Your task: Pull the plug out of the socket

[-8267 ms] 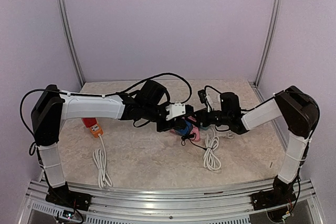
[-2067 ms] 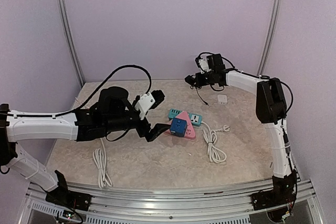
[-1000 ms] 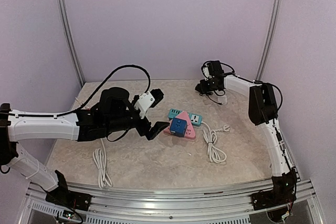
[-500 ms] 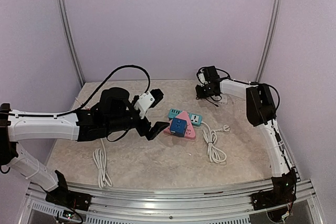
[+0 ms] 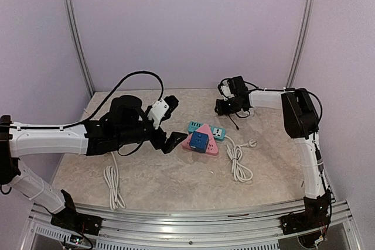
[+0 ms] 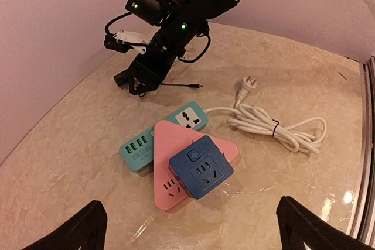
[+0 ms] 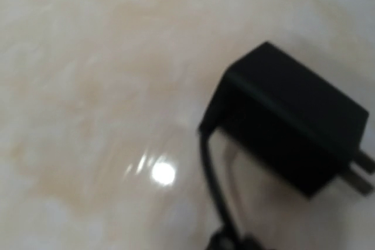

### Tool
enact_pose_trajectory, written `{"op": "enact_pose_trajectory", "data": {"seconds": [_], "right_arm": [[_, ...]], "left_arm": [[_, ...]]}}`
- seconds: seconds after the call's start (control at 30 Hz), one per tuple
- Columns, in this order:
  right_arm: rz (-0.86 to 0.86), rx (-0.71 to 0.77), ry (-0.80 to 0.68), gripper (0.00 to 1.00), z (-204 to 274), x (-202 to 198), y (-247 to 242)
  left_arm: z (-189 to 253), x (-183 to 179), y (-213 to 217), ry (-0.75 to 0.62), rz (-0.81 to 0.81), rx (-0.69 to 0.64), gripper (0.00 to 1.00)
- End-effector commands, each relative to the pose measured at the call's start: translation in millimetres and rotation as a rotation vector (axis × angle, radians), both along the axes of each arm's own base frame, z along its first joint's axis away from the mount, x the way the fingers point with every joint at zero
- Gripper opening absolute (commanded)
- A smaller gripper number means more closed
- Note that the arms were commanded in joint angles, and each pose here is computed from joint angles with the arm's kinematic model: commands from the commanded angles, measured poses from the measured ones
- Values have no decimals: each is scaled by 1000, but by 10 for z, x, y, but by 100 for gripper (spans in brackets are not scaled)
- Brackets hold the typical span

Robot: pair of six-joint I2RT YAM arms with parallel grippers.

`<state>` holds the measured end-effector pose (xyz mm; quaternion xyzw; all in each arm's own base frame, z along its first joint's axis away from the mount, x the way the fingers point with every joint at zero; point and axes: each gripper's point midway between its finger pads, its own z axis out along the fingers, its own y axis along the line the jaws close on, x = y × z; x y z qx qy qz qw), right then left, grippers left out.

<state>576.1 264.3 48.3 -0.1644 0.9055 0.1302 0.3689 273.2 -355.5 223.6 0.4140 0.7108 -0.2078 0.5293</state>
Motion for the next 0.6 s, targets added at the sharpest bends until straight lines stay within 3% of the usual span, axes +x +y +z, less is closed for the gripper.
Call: {"op": "enact_pose_trajectory", "data": {"seconds": [0.0, 0.3, 0.57], "right_arm": [[33, 77, -75, 57, 638, -123, 74], [125, 214, -158, 63, 1177, -529, 129], [151, 339, -152, 61, 1048, -999, 94]], "left_arm": [[-74, 76, 59, 82, 12, -46, 99], [-275, 354, 45, 237, 110, -73, 99], [-592, 556, -343, 336, 189, -27, 99]]}}
